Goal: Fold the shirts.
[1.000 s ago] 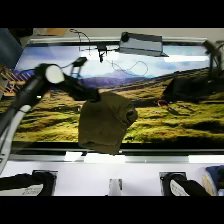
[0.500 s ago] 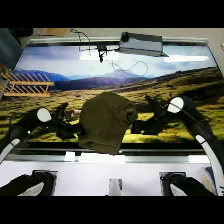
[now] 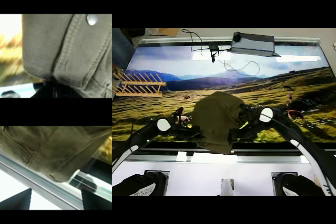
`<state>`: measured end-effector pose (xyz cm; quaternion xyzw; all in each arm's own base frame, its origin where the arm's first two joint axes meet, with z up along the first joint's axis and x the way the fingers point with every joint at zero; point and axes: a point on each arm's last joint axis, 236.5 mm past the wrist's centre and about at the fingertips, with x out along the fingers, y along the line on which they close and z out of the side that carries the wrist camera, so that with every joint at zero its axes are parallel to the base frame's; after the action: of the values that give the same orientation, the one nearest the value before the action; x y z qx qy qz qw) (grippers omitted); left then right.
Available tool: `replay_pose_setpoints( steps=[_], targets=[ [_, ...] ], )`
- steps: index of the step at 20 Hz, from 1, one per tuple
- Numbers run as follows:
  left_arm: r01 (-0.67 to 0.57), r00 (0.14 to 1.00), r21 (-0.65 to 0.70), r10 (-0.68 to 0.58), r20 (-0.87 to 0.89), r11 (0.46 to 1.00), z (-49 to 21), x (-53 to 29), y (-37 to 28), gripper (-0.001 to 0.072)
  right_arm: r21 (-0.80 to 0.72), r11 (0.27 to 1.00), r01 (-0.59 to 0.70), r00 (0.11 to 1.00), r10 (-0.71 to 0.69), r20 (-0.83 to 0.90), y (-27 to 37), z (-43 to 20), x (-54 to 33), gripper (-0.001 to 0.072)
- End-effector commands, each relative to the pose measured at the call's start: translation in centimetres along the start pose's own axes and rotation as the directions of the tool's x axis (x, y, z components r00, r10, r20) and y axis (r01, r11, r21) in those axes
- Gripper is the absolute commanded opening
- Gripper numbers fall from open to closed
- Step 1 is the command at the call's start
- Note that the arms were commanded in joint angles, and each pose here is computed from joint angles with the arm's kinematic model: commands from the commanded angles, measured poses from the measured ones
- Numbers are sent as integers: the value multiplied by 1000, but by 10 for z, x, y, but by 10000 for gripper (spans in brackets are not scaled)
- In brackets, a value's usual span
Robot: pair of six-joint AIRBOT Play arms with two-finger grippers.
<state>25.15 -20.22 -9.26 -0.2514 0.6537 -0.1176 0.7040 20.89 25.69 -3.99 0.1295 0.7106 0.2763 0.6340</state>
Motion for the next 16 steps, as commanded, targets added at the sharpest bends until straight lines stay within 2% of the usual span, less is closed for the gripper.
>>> replay_pose_setpoints(
  steps=[1,4,8,10,11,12,13,14,16],
  targets=[
    [10,999,8,-11,47,1000,10,1,-2,45,40,998,-51,999,51,-11,15,4,26,687],
    [13,998,28,-15,53,1000,11,-1,-4,43,91,994,-66,997,69,-24,13,8,40,687],
    [19,998,64,-23,63,998,12,-4,-7,43,175,973,-151,988,154,-3,26,19,52,672],
    [24,997,82,-30,73,996,13,-8,-9,43,188,971,-145,989,142,25,21,28,58,633],
    [28,996,98,-36,79,995,14,-10,-11,43,187,972,-142,989,134,55,19,35,58,528],
    [31,995,135,-44,92,990,16,-13,-14,43,186,972,-144,989,132,73,18,40,57,377],
    [33,993,216,-56,101,976,18,-19,-20,43,185,972,-147,988,133,84,19,43,55,142],
    [40,992,272,-71,107,961,20,-26,-28,43,171,973,-153,986,139,90,21,46,50,60],
    [65,980,352,-127,156,934,38,-50,-58,43,47,984,-173,982,168,89,33,54,30,59]
  ],
)
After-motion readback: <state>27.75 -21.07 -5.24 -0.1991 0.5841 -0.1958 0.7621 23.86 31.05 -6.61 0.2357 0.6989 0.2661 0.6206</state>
